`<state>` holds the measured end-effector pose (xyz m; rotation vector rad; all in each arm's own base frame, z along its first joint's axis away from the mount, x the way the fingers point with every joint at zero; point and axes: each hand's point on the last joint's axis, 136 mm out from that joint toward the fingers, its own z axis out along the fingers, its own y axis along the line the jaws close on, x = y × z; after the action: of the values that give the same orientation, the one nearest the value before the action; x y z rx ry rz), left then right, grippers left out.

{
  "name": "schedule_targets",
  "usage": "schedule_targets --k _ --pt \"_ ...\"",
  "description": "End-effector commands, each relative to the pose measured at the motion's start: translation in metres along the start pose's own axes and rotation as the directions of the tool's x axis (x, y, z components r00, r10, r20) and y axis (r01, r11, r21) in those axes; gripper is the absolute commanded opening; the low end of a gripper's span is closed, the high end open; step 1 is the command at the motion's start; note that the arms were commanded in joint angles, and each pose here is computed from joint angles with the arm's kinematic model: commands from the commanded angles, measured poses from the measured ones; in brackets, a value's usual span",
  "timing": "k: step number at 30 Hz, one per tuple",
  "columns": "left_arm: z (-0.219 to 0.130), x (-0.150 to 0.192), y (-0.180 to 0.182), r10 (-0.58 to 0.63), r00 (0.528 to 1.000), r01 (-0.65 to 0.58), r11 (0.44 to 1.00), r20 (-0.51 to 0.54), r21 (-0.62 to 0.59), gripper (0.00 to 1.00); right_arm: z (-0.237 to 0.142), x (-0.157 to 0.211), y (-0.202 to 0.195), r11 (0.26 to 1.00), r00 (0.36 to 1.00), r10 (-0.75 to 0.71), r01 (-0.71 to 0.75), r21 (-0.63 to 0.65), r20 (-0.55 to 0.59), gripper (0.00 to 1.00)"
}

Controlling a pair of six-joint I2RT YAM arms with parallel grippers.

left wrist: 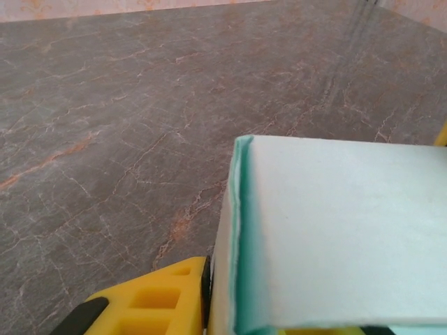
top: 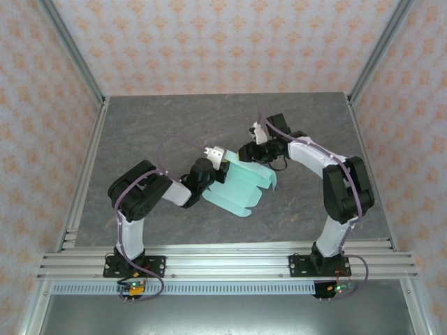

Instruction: Fold the paper box

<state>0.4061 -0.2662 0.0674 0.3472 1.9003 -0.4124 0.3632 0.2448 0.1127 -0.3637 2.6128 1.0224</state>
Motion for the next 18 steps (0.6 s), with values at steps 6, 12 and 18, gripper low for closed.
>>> schedule_targets --k 6,12,18 --pt "0.002 -0.009 -0.006 -0.005 0.998 0.008 0.999 0.057 -0.050 0.06 0.012 0.018 -0.008 0.995 0.995 0.093 -0.092 0.024 -0.037 0.45" --pt "0.001 -0.007 -0.014 0.078 0.996 -0.071 0.984 0.036 -0.163 0.00 0.017 0.022 -0.005 0.985 0.985 0.170 -0.171 -0.011 -0.034 0.46" --pt "-0.004 0.001 -0.004 0.095 0.995 -0.087 0.967 0.023 -0.241 0.00 0.005 0.012 0.002 0.988 0.989 0.147 -0.145 -0.056 0.031 0.55"
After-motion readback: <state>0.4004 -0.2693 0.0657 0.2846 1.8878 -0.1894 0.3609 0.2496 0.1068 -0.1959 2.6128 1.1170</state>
